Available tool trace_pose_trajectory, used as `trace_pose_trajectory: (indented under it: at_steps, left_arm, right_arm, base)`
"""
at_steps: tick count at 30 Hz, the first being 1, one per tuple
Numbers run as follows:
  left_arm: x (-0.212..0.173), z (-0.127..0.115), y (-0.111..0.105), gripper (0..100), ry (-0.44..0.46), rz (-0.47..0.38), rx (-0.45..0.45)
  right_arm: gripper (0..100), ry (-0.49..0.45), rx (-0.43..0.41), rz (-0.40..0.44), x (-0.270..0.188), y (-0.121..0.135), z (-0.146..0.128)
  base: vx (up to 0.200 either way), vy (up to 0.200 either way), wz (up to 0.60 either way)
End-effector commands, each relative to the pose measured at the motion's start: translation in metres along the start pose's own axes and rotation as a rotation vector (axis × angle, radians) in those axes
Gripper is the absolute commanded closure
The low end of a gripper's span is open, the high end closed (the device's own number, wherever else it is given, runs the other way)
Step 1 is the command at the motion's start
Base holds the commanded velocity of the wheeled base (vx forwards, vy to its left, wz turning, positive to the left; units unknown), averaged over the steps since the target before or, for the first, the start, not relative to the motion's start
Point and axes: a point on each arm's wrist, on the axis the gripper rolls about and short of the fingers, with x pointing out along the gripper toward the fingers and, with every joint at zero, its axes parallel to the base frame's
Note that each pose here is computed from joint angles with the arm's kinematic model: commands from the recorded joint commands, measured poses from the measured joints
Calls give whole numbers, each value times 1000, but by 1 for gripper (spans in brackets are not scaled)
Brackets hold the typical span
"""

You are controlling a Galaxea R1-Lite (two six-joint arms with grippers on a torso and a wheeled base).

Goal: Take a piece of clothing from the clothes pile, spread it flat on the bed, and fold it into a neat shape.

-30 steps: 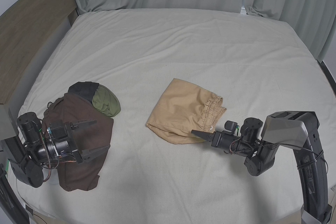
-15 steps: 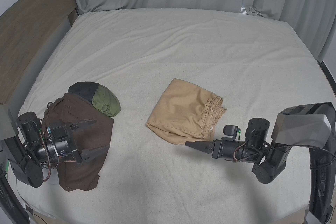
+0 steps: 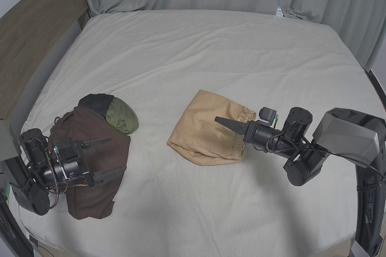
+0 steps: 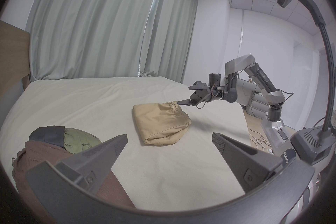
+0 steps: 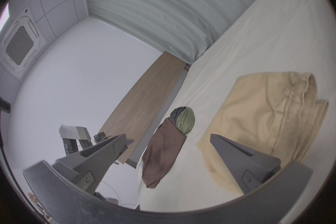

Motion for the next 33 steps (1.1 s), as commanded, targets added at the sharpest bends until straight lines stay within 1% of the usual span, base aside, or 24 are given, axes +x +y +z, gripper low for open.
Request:
trace_pose_trajectory:
  at_steps: [1,5,10,14,16,19,22,25,27,30,31,32,33]
  left_arm:
    - [-1,-2,-1,0,7,-1,-10]
    - [0,-3,-3,0,9,-8,-13]
    - [0,-3,-3,0,8,-12,-14]
    - [0,-3,-4,0,6,-21,-13]
    - [-1,-1,-6,0,-2,-59,-20]
    - [-2,2,-7,0,-12,-73,-18]
    - [-3,7,-11,0,-18,-84,-42]
    - [-1,13,-18,0,-31,-124,-55]
    - [1,22,-25,0,-50,-169,-62]
    - [4,35,-35,0,-72,-214,-86]
    - [4,42,-41,0,-83,-237,-93]
    - [4,42,-41,0,-83,-237,-93]
    - [6,49,-57,0,-89,-294,-118]
  right_arm:
    - [0,-19,24,-60,1,-53,-12]
    - [0,-20,41,-99,-6,-77,-22]
    - [0,-5,63,-140,-11,-94,-39]
    - [0,-4,62,-141,-11,-94,-39]
    - [0,-4,61,-139,-11,-92,-39]
    - [0,-4,57,-134,-10,-89,-38]
    - [0,-53,24,-135,-7,-73,-20]
    - [0,-83,-4,-120,-11,-45,2]
    - [0,-101,-37,-101,-21,-12,22]
    - [0,-112,-106,-87,-35,22,37]
    - [0,-115,-141,-82,-42,37,41]
    - [0,-115,-141,-82,-42,37,41]
    - [0,-108,-190,-87,-57,59,43]
  base:
    - [0,0,0]
    - [0,0,0]
    - [0,0,0]
    - [0,0,0]
    - [0,0,0]
    - [0,0,0]
    - [0,0,0]
    - [0,0,0]
    - [0,0,0]
    - [0,0,0]
    - [0,0,0]
    - [0,0,0]
    - [0,0,0]
